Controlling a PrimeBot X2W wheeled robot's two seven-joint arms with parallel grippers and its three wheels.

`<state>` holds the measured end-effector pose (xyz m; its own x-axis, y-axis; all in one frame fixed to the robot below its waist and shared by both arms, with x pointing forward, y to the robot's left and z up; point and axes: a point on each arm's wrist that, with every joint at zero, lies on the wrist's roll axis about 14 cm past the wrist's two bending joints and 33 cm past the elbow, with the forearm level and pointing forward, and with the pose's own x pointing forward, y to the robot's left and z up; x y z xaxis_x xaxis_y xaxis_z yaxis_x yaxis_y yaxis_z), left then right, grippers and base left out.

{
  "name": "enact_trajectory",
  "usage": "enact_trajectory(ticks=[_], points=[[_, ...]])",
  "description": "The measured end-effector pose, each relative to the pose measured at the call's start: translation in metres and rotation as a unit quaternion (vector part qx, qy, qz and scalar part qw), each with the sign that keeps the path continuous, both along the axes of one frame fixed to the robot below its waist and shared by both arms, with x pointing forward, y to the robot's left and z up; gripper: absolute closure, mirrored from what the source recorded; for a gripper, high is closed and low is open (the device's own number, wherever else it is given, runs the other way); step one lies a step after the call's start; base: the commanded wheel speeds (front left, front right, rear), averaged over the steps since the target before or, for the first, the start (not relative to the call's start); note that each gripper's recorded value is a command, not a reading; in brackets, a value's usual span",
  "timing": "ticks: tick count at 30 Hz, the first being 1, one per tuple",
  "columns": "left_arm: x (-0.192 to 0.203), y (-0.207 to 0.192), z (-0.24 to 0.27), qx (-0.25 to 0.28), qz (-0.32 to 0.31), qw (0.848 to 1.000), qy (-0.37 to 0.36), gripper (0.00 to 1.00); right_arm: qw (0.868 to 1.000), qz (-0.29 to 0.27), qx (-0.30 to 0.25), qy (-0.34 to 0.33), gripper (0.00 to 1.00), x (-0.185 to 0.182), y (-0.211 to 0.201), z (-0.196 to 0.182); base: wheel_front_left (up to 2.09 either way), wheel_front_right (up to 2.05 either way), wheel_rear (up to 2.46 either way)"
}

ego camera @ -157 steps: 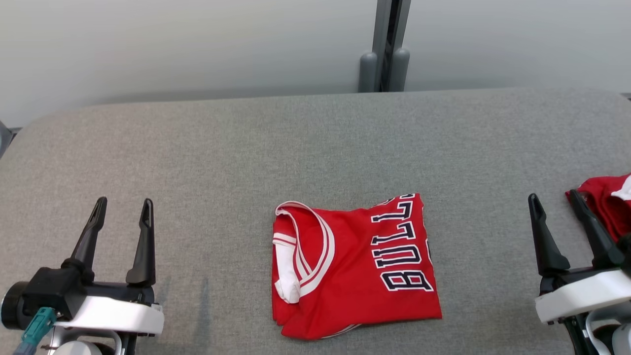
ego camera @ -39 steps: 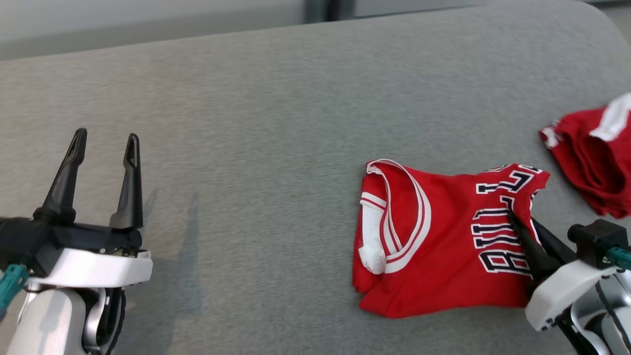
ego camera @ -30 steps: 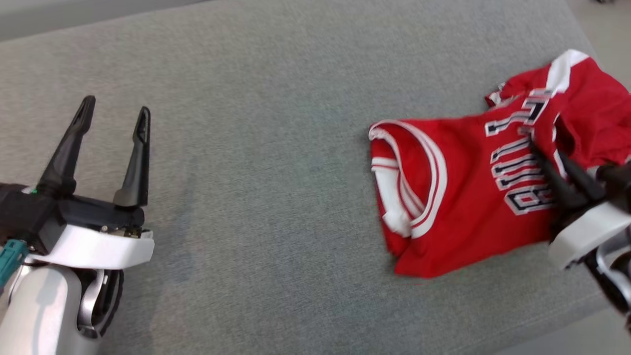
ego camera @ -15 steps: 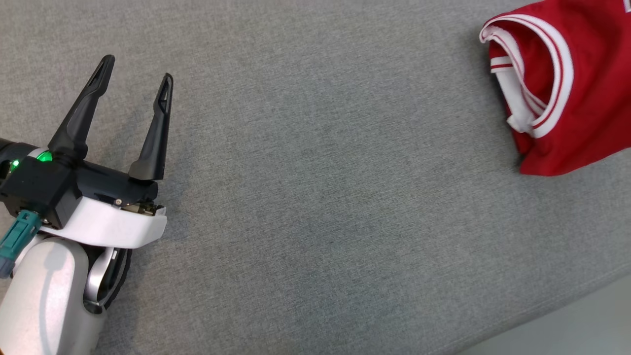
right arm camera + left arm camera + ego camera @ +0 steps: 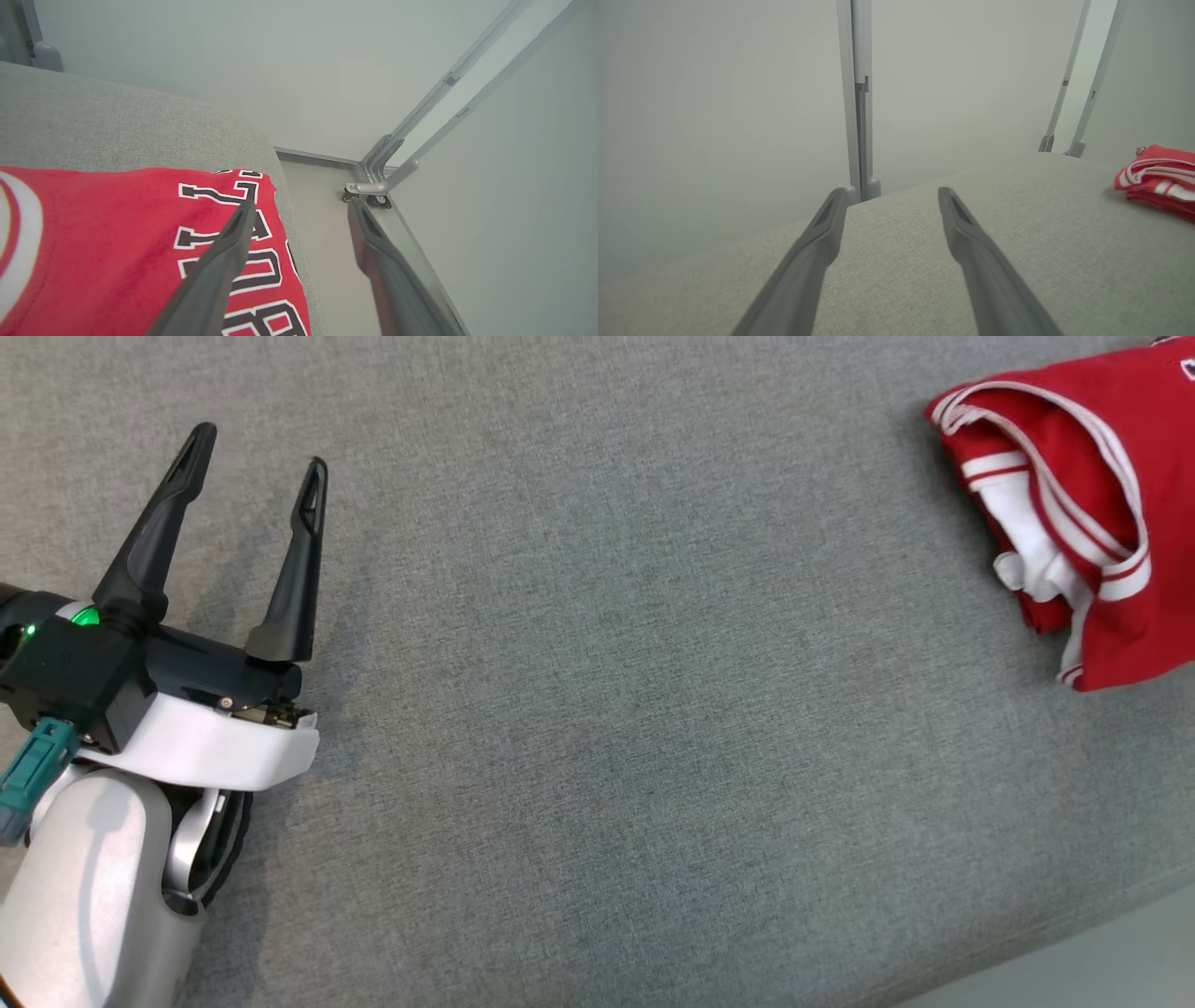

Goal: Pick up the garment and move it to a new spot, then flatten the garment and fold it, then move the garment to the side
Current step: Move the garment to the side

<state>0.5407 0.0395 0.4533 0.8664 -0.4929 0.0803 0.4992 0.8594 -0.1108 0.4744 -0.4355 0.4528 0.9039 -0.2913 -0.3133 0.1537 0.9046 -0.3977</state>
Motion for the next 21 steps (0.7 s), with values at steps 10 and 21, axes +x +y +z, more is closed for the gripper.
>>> enact_trajectory(ticks=[10,21], points=[[-0.019,0.029,0.022,-0.020,0.058,0.998,-0.001,0.00,0.979,-0.043,0.120,-0.157,0.00,-0.015,0.030,0.030,0.00,0.00,0.00],[-0.057,0.087,0.041,-0.021,0.144,0.989,0.004,0.00,0.950,0.041,0.179,-0.251,0.00,-0.034,0.142,0.058,0.00,0.00,0.00]])
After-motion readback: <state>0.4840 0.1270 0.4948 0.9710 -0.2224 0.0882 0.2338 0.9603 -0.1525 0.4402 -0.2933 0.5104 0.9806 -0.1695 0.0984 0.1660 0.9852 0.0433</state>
